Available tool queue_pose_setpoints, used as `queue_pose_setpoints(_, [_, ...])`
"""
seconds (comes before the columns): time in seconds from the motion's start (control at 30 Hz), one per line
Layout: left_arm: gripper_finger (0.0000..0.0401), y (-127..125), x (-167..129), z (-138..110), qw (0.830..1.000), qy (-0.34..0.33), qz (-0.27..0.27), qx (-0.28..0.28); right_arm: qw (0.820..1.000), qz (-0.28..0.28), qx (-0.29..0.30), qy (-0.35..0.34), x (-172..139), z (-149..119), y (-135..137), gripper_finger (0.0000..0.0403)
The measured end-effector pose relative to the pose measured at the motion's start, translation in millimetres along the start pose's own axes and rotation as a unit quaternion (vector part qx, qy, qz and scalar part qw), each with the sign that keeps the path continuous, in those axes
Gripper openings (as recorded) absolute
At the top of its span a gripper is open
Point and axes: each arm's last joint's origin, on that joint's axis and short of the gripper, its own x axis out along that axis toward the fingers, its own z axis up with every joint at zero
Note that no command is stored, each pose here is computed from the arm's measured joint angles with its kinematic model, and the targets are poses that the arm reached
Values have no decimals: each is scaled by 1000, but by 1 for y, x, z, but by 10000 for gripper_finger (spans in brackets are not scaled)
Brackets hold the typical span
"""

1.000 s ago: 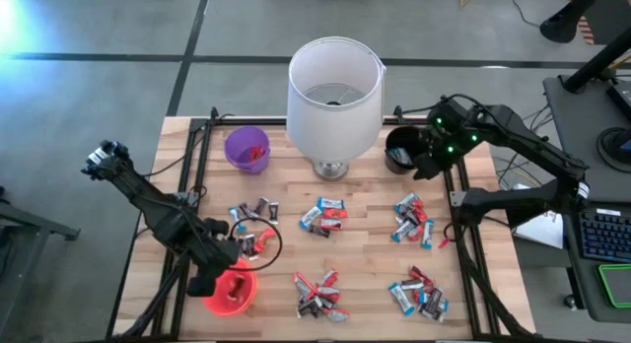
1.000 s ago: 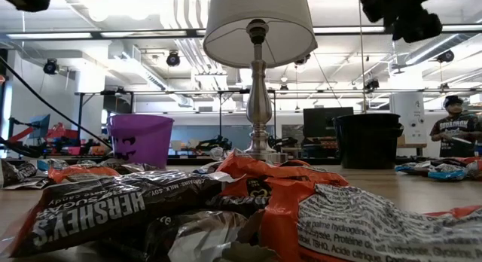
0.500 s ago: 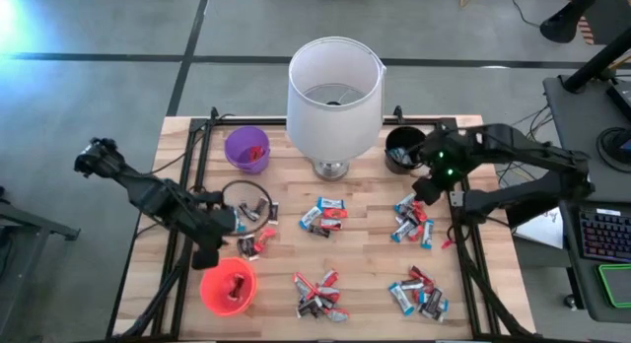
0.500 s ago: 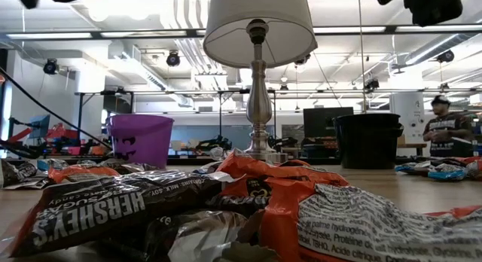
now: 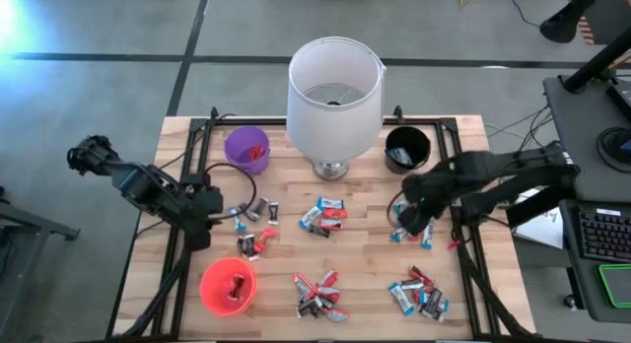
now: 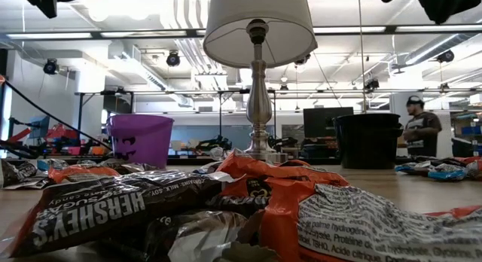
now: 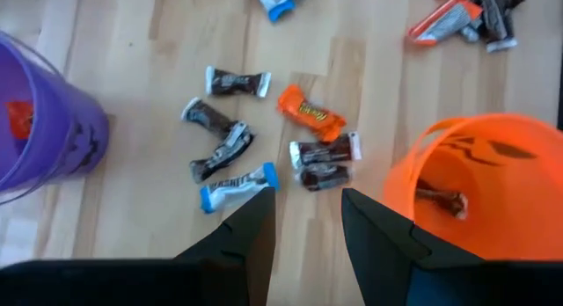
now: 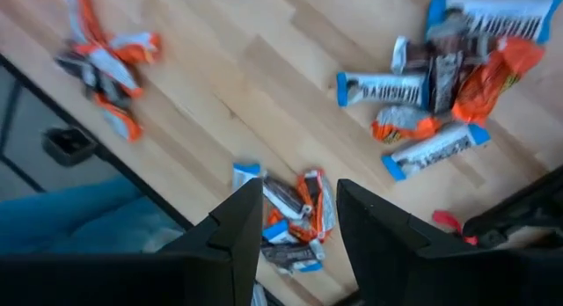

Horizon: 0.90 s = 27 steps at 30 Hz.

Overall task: Sort candy
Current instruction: Put the white chocolate into the black bin

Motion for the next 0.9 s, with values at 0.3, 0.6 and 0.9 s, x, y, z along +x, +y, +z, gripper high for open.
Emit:
queue_pose_setpoints(0.3, [113, 10, -11, -9, 1000, -16, -11, 17, 994, -77, -35, 72, 58, -5, 37, 162])
queue_pose_setpoints(0.6, [113, 22, -24, -20, 999, -36, -25, 16, 994, -73, -19, 79, 104, -29, 72, 202])
queue_pose_setpoints(0.9, [113, 32, -33, -29, 998, -50, -34, 12, 994, -86, 59, 24, 130, -75, 89, 203])
